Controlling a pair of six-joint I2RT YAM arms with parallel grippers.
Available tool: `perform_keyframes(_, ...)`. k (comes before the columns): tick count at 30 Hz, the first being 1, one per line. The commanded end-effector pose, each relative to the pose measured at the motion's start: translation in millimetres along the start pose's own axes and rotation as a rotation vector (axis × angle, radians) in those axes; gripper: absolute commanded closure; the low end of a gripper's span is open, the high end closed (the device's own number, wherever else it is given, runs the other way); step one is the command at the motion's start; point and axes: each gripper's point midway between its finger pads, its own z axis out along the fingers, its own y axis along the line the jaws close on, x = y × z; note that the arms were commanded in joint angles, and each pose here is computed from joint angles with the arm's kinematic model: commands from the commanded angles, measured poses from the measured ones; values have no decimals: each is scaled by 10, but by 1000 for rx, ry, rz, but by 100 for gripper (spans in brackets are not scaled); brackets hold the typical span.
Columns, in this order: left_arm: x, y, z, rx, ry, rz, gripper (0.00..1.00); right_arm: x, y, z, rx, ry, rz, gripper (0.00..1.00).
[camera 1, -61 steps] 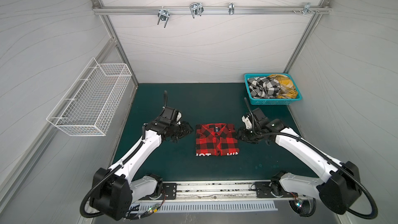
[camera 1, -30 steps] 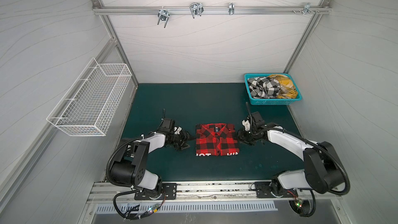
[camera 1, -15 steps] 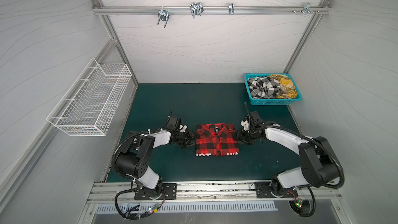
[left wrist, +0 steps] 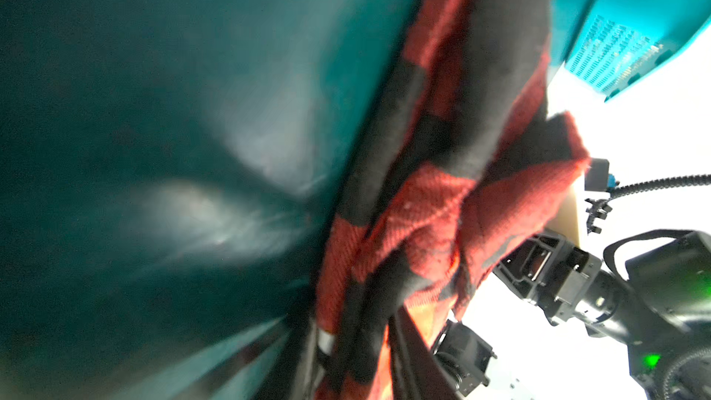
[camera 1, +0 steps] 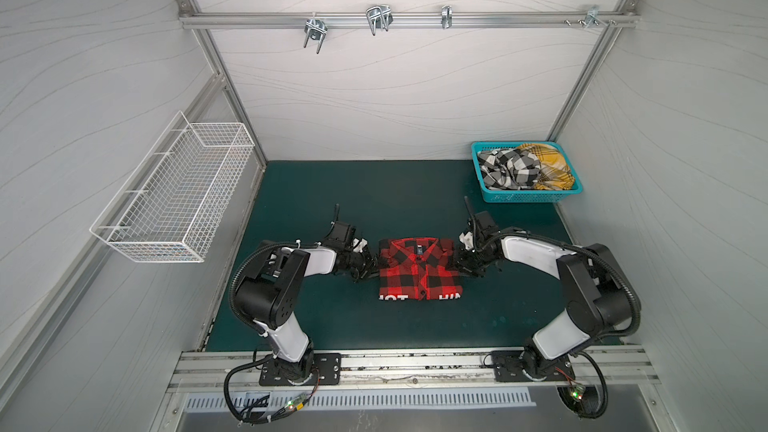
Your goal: Fold and stack the long sleeve shirts
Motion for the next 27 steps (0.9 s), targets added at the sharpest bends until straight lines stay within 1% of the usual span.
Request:
perform_keyframes(1,-2,65,82,-70,-18,-18,75,15,4,-2,-3,23,3,61)
perform_keyframes(7,-7,-162,-6,-74,-35,34,87,8,-4,14,1,28,9,62)
perform_keyframes(10,-21,-263,-54,-70,-42,51,91,9,-5,15,1,26,8,62)
perform_keyframes(13,-23,-340,-108,-73,-45,69,99,8,1,-4,-1,19,4,63)
perform_keyframes(17,-48,-326,-199,-148,-63,122,100,10,21,-99,-13,-29,-13,63)
perform_keyframes(22,-86,-258,-283,-236,-83,161,100,10,48,-195,-31,-72,-28,63)
perform_keyframes(27,-167,-138,-401,-367,-112,212,100,15,42,-218,-33,-81,-29,64)
